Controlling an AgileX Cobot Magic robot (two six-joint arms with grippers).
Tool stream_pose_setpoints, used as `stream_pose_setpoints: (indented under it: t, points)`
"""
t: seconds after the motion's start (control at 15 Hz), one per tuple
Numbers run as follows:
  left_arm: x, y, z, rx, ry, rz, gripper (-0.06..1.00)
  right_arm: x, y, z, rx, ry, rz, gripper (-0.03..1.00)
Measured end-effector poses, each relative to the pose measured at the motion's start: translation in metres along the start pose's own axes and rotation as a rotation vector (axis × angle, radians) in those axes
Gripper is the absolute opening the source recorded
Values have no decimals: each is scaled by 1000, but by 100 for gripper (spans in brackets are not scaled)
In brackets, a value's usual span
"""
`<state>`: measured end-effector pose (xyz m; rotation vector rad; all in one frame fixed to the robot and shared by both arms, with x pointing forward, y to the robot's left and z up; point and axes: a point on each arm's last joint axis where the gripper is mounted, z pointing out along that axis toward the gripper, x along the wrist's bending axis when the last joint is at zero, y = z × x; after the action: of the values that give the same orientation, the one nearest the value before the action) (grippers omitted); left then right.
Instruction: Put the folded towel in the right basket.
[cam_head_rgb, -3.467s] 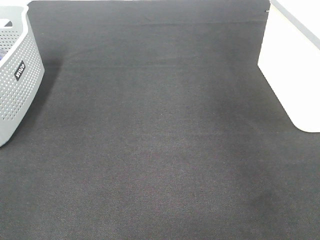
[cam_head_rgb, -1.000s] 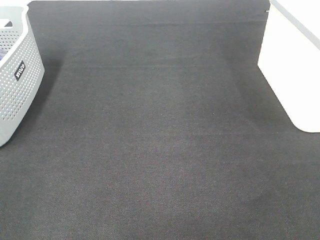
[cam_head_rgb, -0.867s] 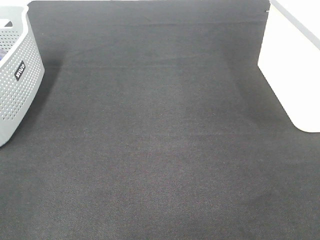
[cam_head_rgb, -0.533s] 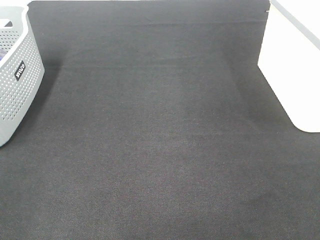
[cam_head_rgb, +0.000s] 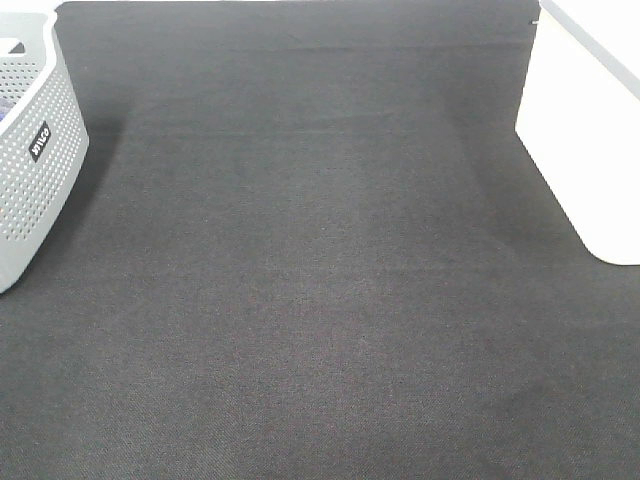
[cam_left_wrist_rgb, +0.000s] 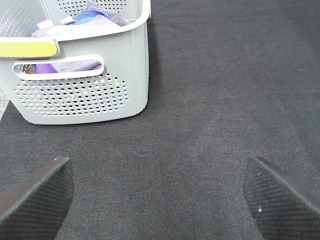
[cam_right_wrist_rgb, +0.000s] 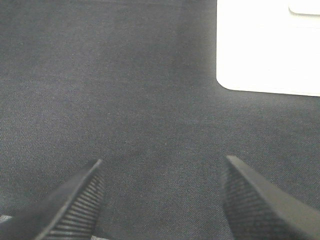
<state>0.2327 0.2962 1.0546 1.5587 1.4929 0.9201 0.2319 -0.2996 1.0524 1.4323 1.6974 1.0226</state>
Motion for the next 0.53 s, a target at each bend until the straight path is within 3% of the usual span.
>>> stream_pose_setpoints:
  t: [0.33, 0.53]
  points:
    - [0, 0, 0, 0, 0, 0, 87, 1, 0, 0, 1, -117, 60, 63]
    - [0, 0, 0, 0, 0, 0, 87, 1, 0, 0, 1, -133, 69, 63]
